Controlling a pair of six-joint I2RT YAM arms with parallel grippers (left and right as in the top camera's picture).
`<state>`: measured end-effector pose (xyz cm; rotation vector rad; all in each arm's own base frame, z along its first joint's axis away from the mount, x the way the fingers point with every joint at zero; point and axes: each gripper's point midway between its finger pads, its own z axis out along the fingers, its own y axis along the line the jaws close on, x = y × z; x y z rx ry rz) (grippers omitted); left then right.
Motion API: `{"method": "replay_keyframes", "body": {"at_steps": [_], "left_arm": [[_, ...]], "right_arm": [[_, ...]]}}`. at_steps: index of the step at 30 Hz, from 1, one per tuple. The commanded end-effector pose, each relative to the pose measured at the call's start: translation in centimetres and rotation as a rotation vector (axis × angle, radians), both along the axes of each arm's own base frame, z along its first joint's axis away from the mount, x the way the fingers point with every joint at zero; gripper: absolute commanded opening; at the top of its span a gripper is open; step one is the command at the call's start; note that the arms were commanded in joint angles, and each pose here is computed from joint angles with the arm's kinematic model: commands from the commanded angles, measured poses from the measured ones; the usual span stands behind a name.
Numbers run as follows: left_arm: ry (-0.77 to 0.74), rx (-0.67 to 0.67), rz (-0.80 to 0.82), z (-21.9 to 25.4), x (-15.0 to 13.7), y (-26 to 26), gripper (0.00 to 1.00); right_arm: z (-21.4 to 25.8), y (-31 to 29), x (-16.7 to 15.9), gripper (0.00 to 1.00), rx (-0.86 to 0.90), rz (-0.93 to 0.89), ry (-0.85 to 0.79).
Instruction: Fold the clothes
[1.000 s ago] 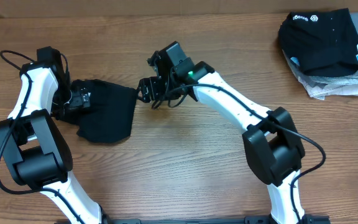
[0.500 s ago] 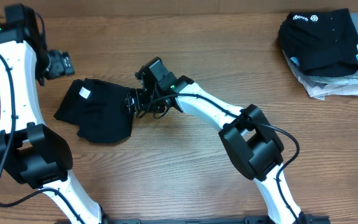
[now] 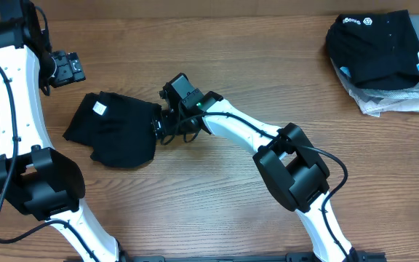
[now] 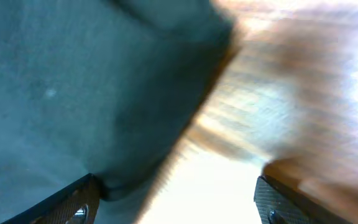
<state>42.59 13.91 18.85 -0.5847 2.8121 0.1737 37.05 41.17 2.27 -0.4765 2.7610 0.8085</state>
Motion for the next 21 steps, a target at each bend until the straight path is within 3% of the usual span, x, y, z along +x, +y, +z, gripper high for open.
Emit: {"method": "replay_keyframes", "body": {"at_steps": [1,9,12,21], "left_arm": [[-0.019,-0.015,0.016,0.3,0.1,-0.1,1.00],[-0.019,-0.021,0.013,0.3,0.1,-0.2,1.00],[0.026,-0.056,-0.031,-0.3,-0.8,-1.1,1.00],[0.252,-0.190,-0.095,-9.4,-5.2,-3.8,1.00]], "right_arm": [[-0.1,-0.9,2.1,0.84,-0.098,0.024,-0.155],[1.5,0.3,2.0,0.88,-0.058,0.070,-0.165],[4.8,-0.1,2.6,1.00,-0.081,0.092,-0.164],[15.4,-7.1,7.1,1.00,-0.085,0.022,-0.171]]}}
